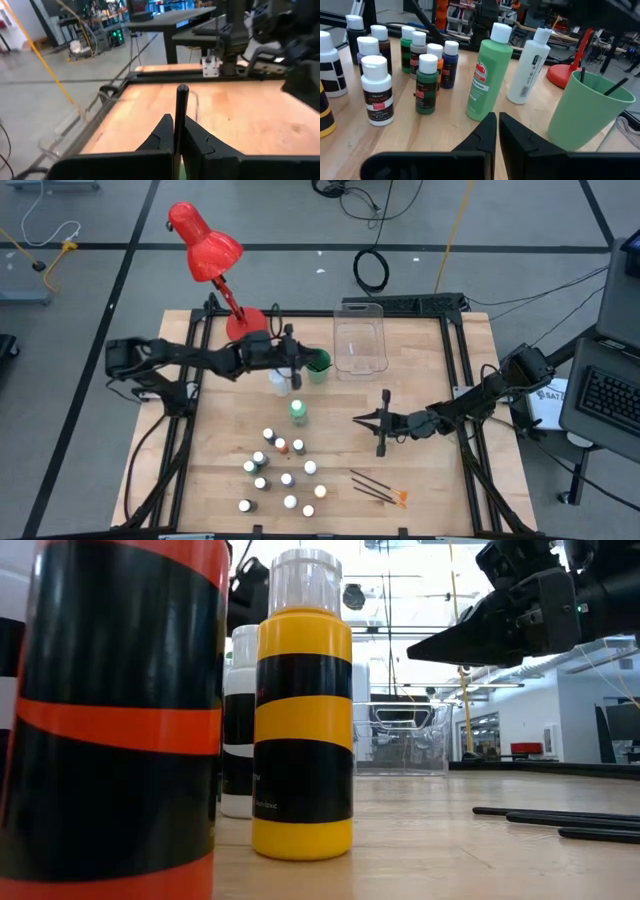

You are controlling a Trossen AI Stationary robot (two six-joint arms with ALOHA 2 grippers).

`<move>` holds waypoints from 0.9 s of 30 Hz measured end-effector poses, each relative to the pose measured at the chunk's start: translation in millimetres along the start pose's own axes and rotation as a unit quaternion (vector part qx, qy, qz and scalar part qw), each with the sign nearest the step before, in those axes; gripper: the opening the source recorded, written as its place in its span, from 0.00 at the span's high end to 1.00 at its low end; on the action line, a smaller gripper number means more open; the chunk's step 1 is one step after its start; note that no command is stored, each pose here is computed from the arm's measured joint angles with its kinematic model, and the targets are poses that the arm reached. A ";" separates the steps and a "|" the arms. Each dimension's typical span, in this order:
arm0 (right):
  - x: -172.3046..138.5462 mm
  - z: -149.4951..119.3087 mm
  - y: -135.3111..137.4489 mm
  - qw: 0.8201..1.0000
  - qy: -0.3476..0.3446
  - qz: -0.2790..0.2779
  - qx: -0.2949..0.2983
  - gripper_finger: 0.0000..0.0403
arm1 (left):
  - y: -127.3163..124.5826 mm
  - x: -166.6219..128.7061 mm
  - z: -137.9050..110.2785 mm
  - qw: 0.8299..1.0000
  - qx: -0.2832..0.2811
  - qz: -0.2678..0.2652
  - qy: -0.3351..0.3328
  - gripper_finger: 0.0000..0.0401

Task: Pick & Place Paint Supplies
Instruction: Put the silver paint brush into the green cup

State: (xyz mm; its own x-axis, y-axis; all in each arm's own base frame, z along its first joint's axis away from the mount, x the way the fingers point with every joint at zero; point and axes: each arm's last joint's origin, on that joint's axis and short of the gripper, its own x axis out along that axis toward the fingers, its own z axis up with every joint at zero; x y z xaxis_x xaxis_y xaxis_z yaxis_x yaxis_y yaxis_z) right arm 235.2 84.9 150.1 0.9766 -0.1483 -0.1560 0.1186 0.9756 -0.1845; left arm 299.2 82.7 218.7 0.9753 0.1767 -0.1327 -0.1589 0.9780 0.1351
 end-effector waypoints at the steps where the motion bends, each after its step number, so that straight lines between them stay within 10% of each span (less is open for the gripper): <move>1: 0.0 -0.1 0.0 1.000 0.000 0.000 0.000 0.97 | 2.6 2.4 -2.9 1.000 -0.006 0.001 0.004 0.99; 27: 0.0 0.9 -0.1 1.000 -0.004 0.000 0.003 0.97 | 12.0 36.9 -28.5 0.992 -0.090 -0.010 0.094 0.92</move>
State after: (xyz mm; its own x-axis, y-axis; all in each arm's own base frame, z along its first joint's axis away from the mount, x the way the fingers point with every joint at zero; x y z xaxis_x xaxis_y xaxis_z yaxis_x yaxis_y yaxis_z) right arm 235.4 85.0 151.0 0.9781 -0.1465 -0.1477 0.1193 0.9766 -0.1791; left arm 328.9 104.0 187.4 0.9356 0.1579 -0.3158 -0.1806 0.9826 -0.0439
